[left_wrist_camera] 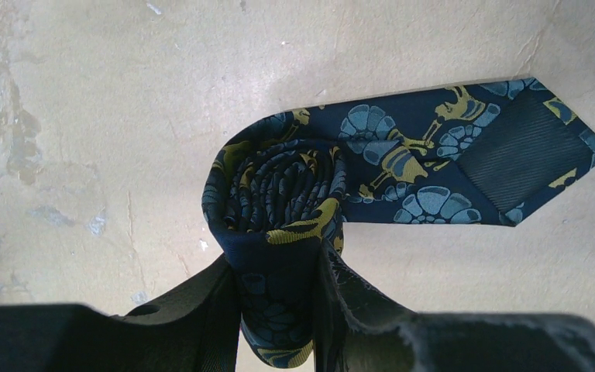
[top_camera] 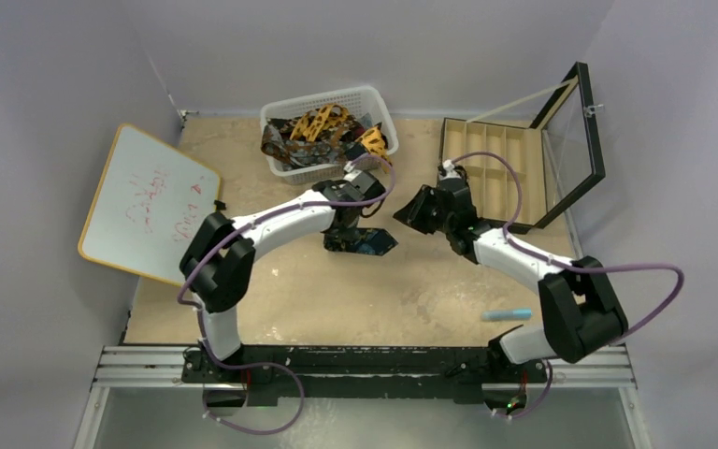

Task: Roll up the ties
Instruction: Roll the tie at the center of the board.

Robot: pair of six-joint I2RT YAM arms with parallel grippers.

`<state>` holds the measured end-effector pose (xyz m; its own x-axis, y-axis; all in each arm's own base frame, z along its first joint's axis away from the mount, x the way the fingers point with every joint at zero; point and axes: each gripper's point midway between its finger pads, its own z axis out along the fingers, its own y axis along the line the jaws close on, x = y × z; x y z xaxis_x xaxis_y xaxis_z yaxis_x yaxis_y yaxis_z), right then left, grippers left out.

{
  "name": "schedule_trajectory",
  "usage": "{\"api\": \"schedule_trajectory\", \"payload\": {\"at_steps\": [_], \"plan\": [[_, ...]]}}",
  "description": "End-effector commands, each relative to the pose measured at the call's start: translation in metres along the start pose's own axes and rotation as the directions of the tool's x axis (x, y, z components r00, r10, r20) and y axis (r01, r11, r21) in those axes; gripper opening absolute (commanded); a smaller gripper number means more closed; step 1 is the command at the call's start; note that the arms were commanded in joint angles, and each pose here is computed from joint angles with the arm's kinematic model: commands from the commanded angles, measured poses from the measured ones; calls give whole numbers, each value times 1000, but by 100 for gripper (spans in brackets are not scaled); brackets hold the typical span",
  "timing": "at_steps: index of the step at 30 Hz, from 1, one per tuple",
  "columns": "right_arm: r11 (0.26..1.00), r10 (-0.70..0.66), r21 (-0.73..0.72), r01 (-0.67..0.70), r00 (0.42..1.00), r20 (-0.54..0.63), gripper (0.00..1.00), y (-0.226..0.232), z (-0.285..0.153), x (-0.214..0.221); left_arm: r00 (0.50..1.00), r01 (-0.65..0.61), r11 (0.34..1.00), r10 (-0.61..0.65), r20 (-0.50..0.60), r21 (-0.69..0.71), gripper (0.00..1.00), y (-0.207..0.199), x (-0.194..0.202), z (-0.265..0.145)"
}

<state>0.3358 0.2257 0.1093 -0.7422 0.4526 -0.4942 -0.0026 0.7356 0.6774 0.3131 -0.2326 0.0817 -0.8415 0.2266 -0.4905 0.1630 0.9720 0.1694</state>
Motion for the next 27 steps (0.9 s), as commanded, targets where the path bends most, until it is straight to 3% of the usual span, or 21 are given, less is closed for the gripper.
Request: {"api": "schedule_trajectory", "payload": {"at_steps": [1,4,8,10,15,20,27], "plan": [[998,8,64,-12,998,64,23,-11,-14,-8,1000,17,994,-14,22,-108,20,-6,-9,-3],[998,11,66,-16,997,76,24,-13,-20,-8,1000,2,989,-3,-1,-148,26,-17,-4,2],[998,18,58,-22,997,77,26,-16,-25,-5,1000,22,993,-21,6,-112,46,-34,-12,2],[998,24,57,-28,998,66,28,-20,-26,0,999,33,998,-32,19,-46,54,-47,-20,-1],[998,41,44,-42,999,25,29,-30,-27,14,997,54,977,-65,44,206,64,-87,-36,-11],[999,35,1,-35,999,-12,33,-27,-25,20,993,118,915,-113,-36,386,65,-96,-37,-12],[982,-29,-186,7,992,-120,48,5,-19,32,964,171,840,-250,88,515,68,-66,-70,-69]]}}
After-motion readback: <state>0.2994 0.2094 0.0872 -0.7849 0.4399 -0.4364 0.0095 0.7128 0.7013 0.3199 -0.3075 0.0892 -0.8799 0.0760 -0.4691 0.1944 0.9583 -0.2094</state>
